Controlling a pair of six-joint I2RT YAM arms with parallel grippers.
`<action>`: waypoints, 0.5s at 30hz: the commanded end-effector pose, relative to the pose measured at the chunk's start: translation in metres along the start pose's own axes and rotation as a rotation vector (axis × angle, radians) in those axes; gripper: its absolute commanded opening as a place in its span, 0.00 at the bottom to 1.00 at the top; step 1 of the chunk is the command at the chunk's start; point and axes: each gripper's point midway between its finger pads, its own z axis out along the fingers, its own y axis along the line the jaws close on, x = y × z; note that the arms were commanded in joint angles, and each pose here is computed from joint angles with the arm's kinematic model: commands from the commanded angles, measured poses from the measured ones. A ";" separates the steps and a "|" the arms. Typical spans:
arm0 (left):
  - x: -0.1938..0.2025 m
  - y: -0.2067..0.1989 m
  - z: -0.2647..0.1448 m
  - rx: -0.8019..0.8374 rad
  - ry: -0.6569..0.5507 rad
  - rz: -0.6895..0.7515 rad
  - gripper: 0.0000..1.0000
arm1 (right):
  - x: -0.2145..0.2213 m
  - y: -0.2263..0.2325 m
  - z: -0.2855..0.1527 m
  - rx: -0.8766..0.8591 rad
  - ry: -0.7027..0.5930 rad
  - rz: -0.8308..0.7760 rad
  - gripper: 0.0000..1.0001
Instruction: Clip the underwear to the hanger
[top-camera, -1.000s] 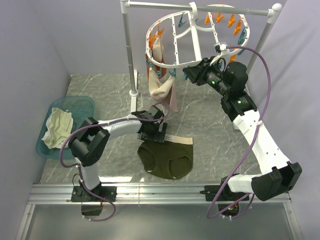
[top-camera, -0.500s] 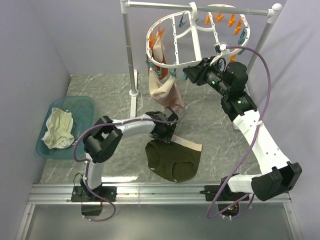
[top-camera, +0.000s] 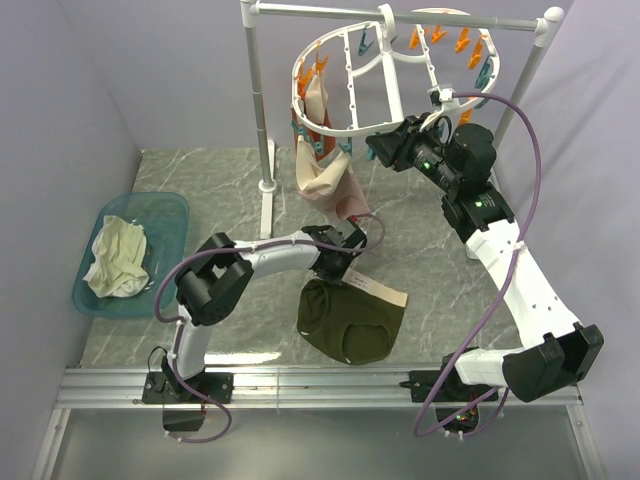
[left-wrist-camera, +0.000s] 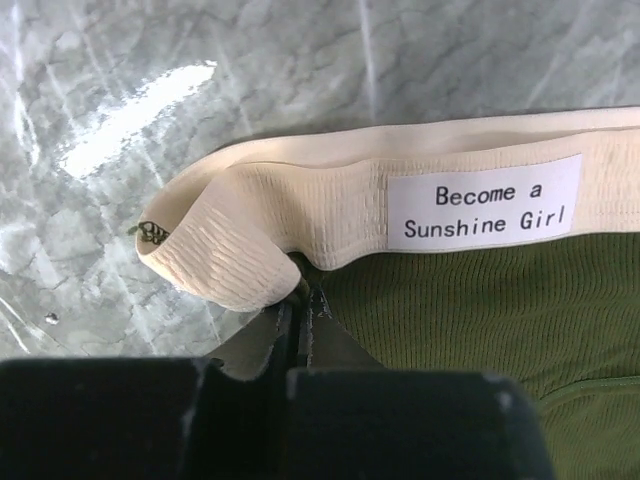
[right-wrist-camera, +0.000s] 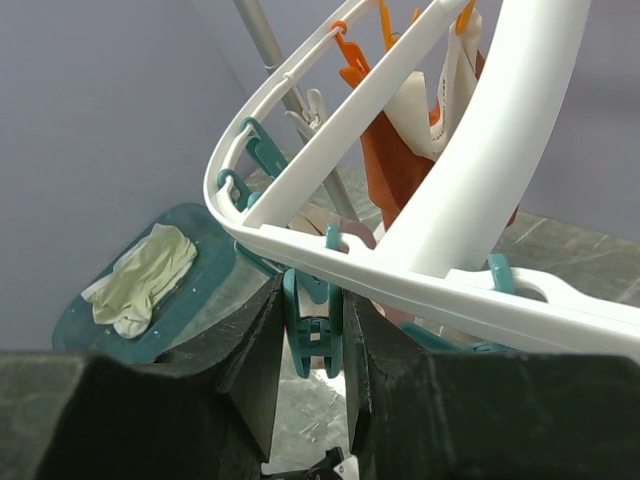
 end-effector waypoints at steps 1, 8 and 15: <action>0.049 -0.016 0.016 0.052 0.137 0.069 0.00 | -0.016 0.005 -0.007 -0.014 -0.055 -0.018 0.00; 0.017 -0.027 -0.046 0.122 -0.145 0.109 0.00 | -0.015 0.004 -0.005 -0.017 -0.050 -0.011 0.00; -0.024 -0.033 -0.109 0.181 -0.460 0.128 0.00 | -0.014 0.000 -0.003 -0.007 -0.061 0.004 0.00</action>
